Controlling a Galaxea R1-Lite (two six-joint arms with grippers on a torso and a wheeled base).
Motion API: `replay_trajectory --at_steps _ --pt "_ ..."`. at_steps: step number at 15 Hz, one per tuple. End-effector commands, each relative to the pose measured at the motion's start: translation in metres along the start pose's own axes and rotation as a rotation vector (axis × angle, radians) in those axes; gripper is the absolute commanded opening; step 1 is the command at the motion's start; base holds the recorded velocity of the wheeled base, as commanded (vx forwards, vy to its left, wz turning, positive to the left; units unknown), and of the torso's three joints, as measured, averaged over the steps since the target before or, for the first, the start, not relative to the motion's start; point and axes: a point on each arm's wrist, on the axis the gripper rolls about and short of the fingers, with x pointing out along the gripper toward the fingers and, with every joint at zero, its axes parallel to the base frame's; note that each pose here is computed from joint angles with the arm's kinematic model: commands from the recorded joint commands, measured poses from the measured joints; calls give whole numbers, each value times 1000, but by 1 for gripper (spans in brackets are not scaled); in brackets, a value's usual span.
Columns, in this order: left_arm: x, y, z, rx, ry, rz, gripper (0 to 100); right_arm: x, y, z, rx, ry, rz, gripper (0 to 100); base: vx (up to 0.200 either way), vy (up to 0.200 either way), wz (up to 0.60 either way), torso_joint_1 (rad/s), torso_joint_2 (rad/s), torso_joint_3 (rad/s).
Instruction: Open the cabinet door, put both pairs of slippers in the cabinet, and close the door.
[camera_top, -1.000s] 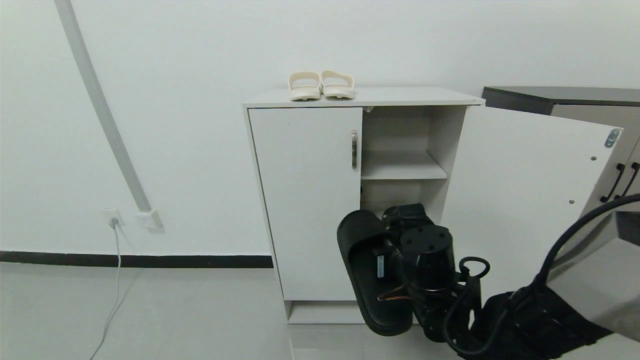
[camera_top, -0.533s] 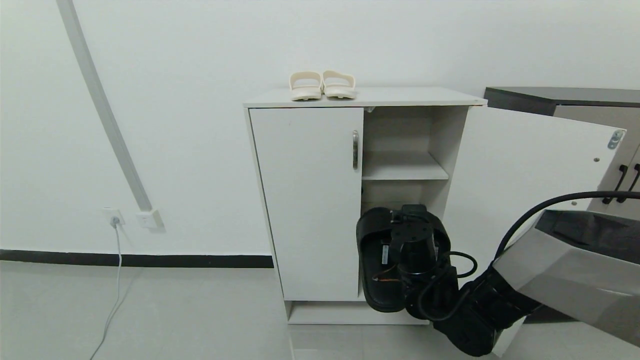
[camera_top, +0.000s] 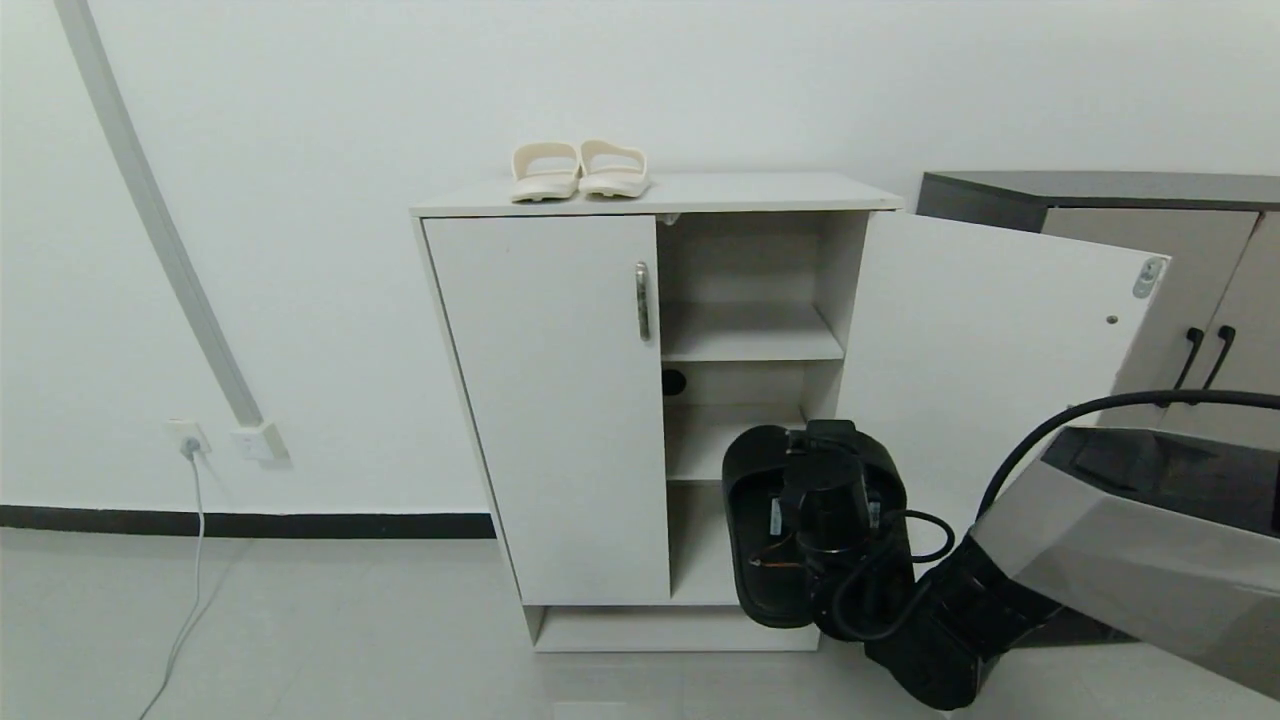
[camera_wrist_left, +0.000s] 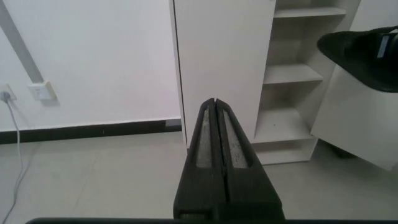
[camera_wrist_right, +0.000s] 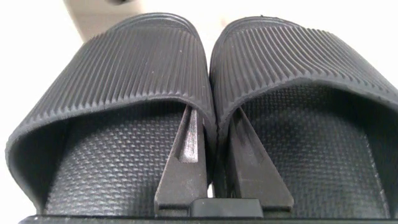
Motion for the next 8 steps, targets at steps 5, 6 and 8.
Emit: replay_trajectory --at_steps 5,6,8 --pt "0 0 0 -1 1 0 0 3 10 -24 -23 29 56 0 0 0 0 0 0 0" --pt "0 0 0 -4 1 2 0 4 10 -27 -22 28 57 0 0 0 0 0 0 0" --pt "0 0 0 -6 2 2 0 4 10 -27 -23 30 59 0 0 0 0 0 0 0"
